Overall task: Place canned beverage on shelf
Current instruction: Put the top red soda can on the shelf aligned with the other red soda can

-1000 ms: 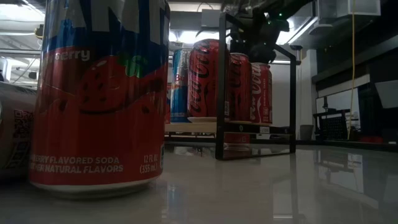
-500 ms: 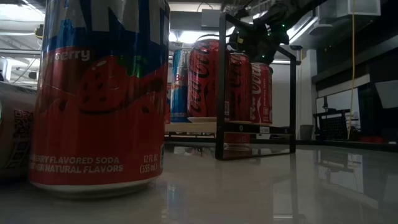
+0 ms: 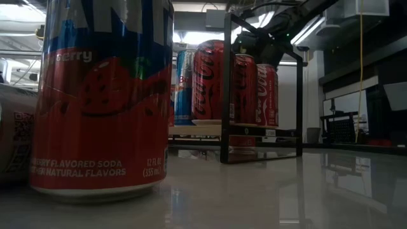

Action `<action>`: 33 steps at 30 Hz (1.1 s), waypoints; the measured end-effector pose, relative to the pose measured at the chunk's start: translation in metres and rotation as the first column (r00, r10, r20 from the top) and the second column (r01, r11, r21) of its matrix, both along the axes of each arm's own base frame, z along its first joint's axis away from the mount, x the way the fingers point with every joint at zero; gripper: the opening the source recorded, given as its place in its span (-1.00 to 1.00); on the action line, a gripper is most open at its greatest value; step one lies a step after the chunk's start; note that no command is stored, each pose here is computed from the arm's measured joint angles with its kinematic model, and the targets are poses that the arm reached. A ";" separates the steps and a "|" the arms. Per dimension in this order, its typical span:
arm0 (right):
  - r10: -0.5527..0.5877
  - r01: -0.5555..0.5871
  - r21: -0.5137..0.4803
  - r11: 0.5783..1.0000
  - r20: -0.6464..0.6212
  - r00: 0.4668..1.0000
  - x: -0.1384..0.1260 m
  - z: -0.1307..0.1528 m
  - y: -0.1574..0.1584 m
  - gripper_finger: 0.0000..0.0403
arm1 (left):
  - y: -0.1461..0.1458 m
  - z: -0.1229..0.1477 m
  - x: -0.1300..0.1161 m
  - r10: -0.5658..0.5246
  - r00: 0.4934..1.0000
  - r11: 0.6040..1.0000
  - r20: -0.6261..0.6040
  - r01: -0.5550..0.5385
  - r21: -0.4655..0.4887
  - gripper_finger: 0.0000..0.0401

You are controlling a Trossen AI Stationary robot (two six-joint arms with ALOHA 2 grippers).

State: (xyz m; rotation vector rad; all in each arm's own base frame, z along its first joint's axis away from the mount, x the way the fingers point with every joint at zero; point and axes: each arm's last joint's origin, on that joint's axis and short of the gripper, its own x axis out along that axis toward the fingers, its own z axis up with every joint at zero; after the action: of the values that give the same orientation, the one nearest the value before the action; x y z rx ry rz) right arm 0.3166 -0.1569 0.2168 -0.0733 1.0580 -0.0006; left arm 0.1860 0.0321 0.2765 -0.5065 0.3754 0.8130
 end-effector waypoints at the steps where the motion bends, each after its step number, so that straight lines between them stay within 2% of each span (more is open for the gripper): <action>1: 0.000 0.000 -0.003 1.000 0.006 1.000 0.001 0.000 0.000 0.70 | 0.000 0.000 0.000 0.000 1.000 1.000 0.000 0.000 0.000 -0.25; 8: -0.001 0.001 -0.005 1.000 0.011 1.000 0.001 0.000 -0.001 0.37 | 0.000 0.000 0.000 0.003 1.000 1.000 -0.001 -0.003 0.001 -0.25; 11: -0.006 0.007 -0.017 1.000 0.016 1.000 0.002 0.001 -0.001 0.37 | 0.000 0.000 0.000 0.003 1.000 1.000 -0.001 -0.003 0.001 -0.25; 16: -0.062 0.059 -0.111 0.992 -0.029 0.998 0.003 0.011 -0.006 0.37 | 0.000 0.000 0.000 0.003 1.000 1.000 -0.001 -0.003 0.002 -0.25; 24: -0.088 0.078 -0.202 0.976 -0.044 0.995 0.007 0.067 -0.012 0.41 | 0.000 0.000 0.000 0.003 1.000 1.000 -0.001 -0.003 0.002 -0.25; 29: -0.104 0.096 -0.283 0.954 -0.015 0.994 0.007 0.109 -0.014 0.43 | 0.000 0.000 0.000 0.003 1.000 1.000 -0.002 -0.003 0.002 -0.25; 33: -0.114 0.127 -0.326 0.937 0.060 0.992 0.008 0.141 -0.015 0.43 | 0.000 0.000 0.000 0.001 1.000 1.000 -0.004 -0.001 0.004 -0.25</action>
State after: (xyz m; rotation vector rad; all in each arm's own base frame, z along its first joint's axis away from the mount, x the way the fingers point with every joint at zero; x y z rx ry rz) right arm 0.3241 -0.1716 0.3574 -0.3106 1.0125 -0.2903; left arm 0.1858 0.0321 0.2764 -0.5010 0.3774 0.8157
